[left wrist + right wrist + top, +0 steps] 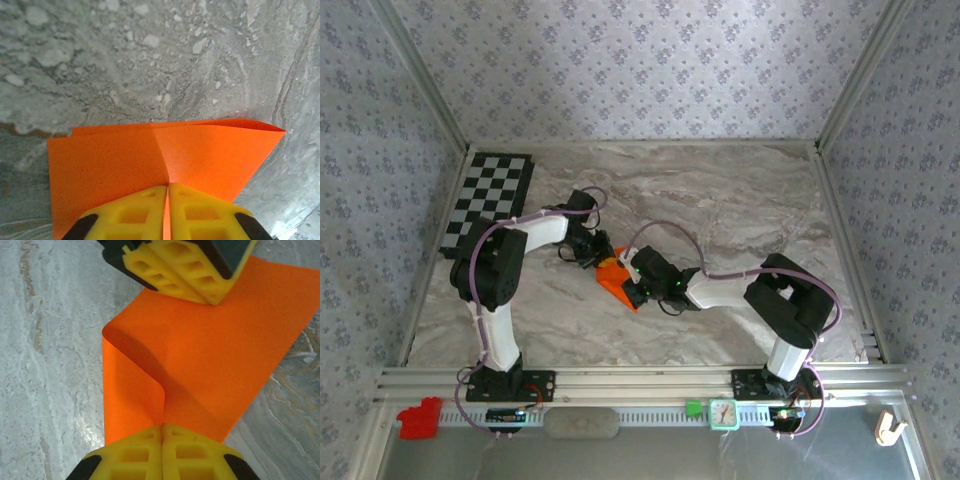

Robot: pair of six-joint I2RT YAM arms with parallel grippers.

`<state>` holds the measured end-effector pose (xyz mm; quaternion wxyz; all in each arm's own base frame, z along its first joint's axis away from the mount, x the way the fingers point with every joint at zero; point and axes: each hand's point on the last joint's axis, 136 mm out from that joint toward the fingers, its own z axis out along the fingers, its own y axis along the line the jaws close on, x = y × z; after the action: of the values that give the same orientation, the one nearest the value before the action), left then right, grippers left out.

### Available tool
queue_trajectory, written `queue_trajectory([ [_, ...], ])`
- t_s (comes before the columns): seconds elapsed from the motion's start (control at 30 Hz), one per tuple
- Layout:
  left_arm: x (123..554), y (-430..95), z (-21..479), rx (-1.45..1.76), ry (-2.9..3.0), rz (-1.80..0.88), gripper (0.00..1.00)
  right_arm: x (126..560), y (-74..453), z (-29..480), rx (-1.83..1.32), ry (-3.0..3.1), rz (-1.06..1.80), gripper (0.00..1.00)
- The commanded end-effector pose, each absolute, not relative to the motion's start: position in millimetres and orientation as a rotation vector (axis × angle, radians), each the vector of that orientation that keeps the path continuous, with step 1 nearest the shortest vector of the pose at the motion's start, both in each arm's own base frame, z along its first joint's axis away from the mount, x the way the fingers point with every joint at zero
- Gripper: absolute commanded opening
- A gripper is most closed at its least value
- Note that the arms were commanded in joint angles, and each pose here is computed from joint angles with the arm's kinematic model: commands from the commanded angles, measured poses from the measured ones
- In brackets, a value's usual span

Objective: Fold a paper plane with a square sheet of paper (pick it up from the middle)
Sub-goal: Third fold the triangle at the center of the table.

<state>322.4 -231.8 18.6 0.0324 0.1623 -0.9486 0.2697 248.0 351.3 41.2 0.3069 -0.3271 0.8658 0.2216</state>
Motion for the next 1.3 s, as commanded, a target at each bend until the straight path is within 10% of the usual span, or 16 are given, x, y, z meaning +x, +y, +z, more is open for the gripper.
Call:
queue_trajectory([
  [0.0, 308.9, -225.5, -0.3, 0.494, -2.897, 0.712, 0.12, 254.4, 349.0, 39.3, -0.806, 2.332, 0.534, 0.06],
  [1.27, 309.3, -228.6, 0.8, 0.478, -2.895, 0.73, 0.11, 253.7, 347.9, 29.4, -0.807, 2.385, 0.485, 0.06],
])
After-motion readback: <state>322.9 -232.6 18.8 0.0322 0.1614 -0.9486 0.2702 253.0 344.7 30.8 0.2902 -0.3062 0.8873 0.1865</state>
